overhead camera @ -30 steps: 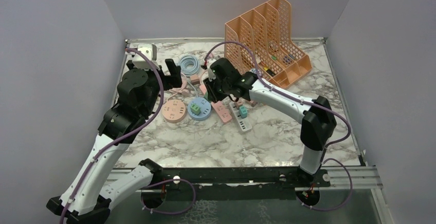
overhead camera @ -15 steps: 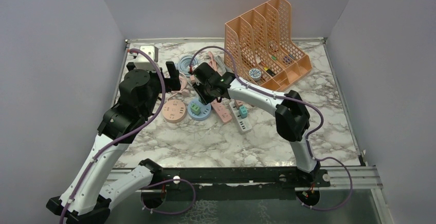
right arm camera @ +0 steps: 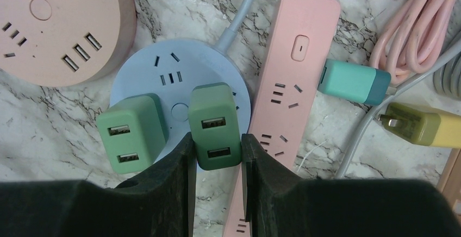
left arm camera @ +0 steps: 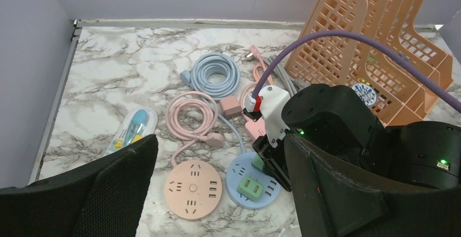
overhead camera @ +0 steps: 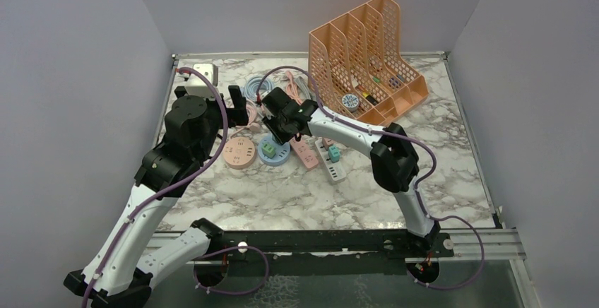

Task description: Insert the plug

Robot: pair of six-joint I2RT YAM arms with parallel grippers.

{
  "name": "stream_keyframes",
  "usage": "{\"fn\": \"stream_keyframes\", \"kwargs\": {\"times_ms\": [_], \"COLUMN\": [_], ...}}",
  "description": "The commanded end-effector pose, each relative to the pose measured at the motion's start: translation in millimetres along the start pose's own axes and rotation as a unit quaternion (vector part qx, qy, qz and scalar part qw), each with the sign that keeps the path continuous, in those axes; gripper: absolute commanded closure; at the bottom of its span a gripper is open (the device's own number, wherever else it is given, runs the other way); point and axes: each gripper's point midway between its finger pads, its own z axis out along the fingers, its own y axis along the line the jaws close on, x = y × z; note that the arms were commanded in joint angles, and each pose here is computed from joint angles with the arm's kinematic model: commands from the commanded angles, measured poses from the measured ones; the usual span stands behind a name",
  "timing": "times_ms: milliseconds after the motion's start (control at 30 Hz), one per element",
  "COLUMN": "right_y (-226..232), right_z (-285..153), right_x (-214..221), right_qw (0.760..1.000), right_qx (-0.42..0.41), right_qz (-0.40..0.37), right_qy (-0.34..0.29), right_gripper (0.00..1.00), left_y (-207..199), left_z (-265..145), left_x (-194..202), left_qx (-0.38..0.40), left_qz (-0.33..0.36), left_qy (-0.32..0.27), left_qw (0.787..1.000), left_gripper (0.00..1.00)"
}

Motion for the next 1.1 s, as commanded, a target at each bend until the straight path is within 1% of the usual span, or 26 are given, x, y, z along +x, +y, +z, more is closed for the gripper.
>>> {"fn": "stream_keyframes", "kwargs": {"times_ms": [0, 233, 367, 467, 667, 900, 1067], "right_y": [8.2, 11.4, 4.4, 5.5, 7.1, 2.0, 4.4], "right_z": [14.0, 20.5, 35.8, 45.1, 59.6, 78.3, 87.0], "right_x": [28.8, 49.7, 76.4, 98.6, 129.4, 179.9, 209.8], "right_qw": [0.998, 0.994, 0.988, 0.982, 0.974, 0.955, 0.945], "right_qx": [-0.020, -0.039, -0.020, -0.022, -0.024, -0.009, -0.016], "right_qz": [-0.019, -0.053, -0.059, -0.059, -0.056, -0.061, -0.058], "right_qy": [0.051, 0.088, 0.142, 0.177, 0.217, 0.290, 0.322], "right_gripper": [0.99, 0.99, 0.99, 0.99, 0.99, 0.99, 0.99], "left_y": [2.7, 3.5, 3.7, 4.0, 3.5, 4.6, 4.1], "left_z": [-0.1, -0.8, -0.8, -1.5, -0.8, -1.1, -0.3], "left_x": [0.5, 1.7, 3.0, 4.3, 9.5, 10.1, 12.6], "left_qx": [-0.008, -0.008, -0.008, -0.007, -0.006, -0.008, -0.008], "left_qz": [0.001, 0.003, 0.004, 0.004, 0.001, 0.003, 0.002], "left_qy": [-0.002, -0.002, -0.001, 0.000, 0.006, 0.006, 0.010], "left_qw": [1.000, 1.000, 1.000, 1.000, 1.000, 1.000, 1.000], "left_gripper": [0.12, 0.12, 0.12, 0.12, 0.12, 0.11, 0.11]}}
